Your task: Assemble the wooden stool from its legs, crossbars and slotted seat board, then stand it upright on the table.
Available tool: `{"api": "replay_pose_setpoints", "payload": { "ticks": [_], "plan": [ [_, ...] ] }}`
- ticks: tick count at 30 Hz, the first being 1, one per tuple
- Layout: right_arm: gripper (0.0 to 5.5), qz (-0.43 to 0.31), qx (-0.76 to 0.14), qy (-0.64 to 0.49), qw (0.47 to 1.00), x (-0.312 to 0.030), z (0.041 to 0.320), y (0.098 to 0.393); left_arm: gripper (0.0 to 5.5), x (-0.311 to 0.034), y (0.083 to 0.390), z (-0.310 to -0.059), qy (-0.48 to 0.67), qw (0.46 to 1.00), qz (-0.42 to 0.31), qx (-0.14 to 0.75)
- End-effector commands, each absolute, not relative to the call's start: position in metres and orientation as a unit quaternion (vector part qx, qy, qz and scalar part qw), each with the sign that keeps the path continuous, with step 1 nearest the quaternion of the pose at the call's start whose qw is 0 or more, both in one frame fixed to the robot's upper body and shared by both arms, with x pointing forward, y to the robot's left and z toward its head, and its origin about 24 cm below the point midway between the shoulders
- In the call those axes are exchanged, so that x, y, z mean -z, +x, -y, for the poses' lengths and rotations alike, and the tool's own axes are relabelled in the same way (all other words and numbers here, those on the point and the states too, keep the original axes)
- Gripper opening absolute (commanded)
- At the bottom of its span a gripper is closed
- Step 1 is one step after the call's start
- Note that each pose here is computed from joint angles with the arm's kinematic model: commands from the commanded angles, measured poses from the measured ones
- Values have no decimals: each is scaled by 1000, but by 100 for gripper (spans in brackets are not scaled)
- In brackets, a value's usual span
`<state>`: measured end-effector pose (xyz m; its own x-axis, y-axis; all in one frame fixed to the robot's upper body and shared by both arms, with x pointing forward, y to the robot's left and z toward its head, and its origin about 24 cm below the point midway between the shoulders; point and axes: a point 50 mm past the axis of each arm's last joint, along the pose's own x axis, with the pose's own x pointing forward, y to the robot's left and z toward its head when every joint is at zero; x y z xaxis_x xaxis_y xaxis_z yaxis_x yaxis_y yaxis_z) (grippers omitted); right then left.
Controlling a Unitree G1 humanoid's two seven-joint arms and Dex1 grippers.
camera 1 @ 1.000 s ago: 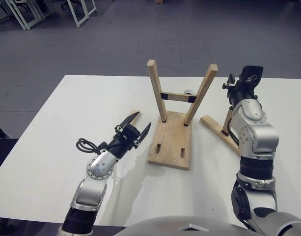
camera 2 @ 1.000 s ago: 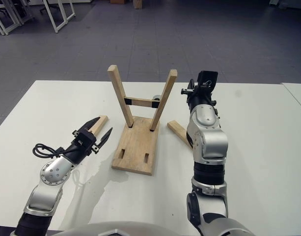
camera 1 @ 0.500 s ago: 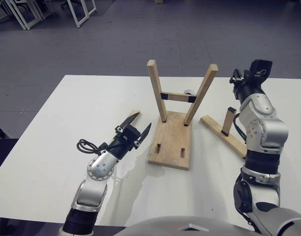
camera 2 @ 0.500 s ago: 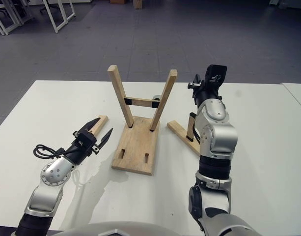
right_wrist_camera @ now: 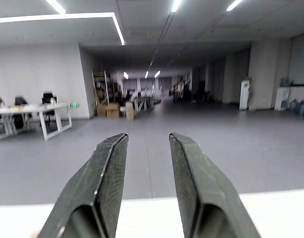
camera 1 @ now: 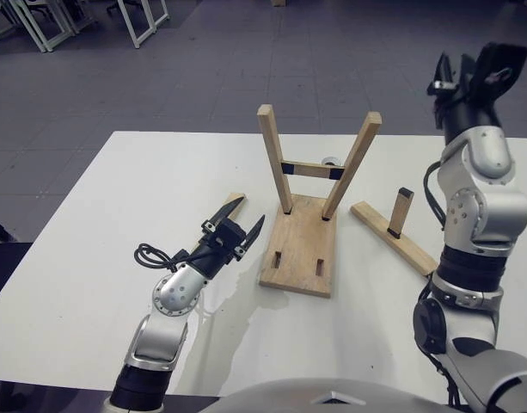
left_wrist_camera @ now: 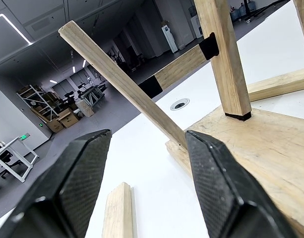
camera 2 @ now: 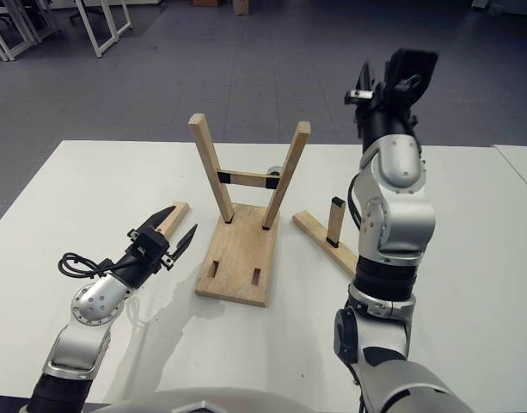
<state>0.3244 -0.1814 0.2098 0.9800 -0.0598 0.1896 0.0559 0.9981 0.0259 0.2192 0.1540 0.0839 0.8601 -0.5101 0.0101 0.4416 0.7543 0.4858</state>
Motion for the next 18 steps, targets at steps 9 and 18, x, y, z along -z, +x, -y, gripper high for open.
{"api": "replay_pose_setpoints", "payload": {
  "ticks": [9,18],
  "plan": [
    [153,-115,24,38,992,-115,202,329,274,-81,219,-155,242,935,63,251],
    [153,44,18,40,998,-218,213,321,274,-83,220,-158,245,936,67,245]
  ]
}}
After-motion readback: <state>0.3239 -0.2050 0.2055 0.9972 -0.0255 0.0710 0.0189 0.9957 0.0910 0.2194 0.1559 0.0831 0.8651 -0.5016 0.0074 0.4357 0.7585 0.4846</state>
